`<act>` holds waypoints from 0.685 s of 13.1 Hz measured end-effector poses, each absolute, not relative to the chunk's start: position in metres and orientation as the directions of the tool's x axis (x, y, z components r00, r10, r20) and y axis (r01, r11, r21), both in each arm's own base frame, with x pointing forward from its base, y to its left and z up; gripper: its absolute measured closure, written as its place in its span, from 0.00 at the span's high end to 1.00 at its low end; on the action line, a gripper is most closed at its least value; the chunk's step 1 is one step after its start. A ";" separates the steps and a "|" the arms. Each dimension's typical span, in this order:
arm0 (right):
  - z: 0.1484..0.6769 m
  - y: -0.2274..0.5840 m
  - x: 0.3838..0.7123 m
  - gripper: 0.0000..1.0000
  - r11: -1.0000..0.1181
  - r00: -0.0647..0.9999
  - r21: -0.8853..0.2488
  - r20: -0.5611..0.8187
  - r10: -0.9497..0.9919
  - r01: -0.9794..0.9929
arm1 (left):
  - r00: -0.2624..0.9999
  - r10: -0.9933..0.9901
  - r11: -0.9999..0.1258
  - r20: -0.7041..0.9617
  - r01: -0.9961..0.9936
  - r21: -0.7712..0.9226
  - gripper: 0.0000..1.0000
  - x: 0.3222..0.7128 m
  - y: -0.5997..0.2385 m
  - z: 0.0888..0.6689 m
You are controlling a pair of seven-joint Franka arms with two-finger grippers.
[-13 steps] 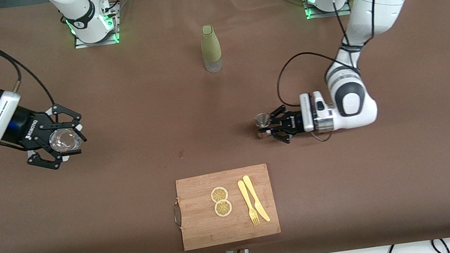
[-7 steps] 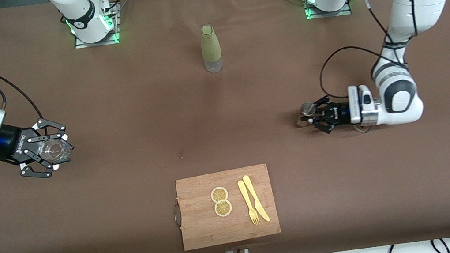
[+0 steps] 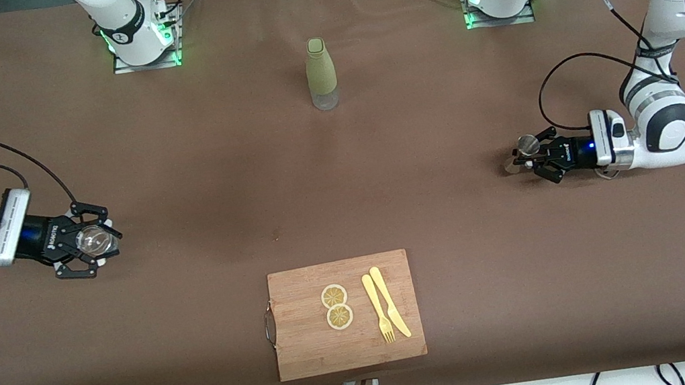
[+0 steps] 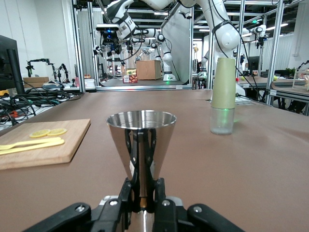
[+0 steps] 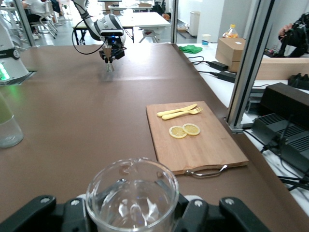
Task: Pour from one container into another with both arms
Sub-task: 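Lower the glass with the right gripper while the left gripper lowers the jigger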
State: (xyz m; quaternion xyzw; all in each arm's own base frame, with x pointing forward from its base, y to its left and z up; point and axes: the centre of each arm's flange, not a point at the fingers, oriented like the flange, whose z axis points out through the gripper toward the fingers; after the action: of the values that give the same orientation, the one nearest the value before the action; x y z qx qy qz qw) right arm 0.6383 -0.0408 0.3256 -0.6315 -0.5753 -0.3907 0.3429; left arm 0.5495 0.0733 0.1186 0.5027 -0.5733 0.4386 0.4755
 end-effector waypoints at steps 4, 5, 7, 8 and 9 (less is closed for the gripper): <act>0.256 -0.047 0.625 0.34 -0.044 0.019 0.000 0.903 0.428 0.999 | -0.005 -0.154 0.069 0.988 -0.998 0.005 0.21 0.528 0.117 0.100; 0.241 -0.046 0.621 0.34 -0.031 0.014 -0.001 0.906 0.424 1.000 | 0.001 -0.157 0.070 0.988 -0.997 0.012 0.21 0.524 0.127 0.100; 0.209 -0.046 0.613 0.34 -0.012 0.015 -0.012 0.910 0.413 1.000 | 0.000 -0.161 0.069 0.987 -0.998 0.011 0.21 0.519 0.140 0.101; 0.193 -0.048 0.607 0.34 -0.009 0.026 -0.025 0.912 0.409 1.000 | 0.001 -0.157 0.069 0.988 -0.998 0.012 0.21 0.517 0.142 0.099; 0.179 -0.050 0.602 0.34 -0.008 0.041 -0.042 0.913 0.405 0.999 | 0.003 -0.153 0.069 0.988 -0.998 0.014 0.21 0.515 0.144 0.095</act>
State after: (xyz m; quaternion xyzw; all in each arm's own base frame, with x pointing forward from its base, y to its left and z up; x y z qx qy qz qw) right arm 0.6016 -0.0499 0.1785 -0.6031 -0.5822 -0.3745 0.3962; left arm 0.5146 0.1438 0.0953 0.5211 -0.5520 0.4402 0.4795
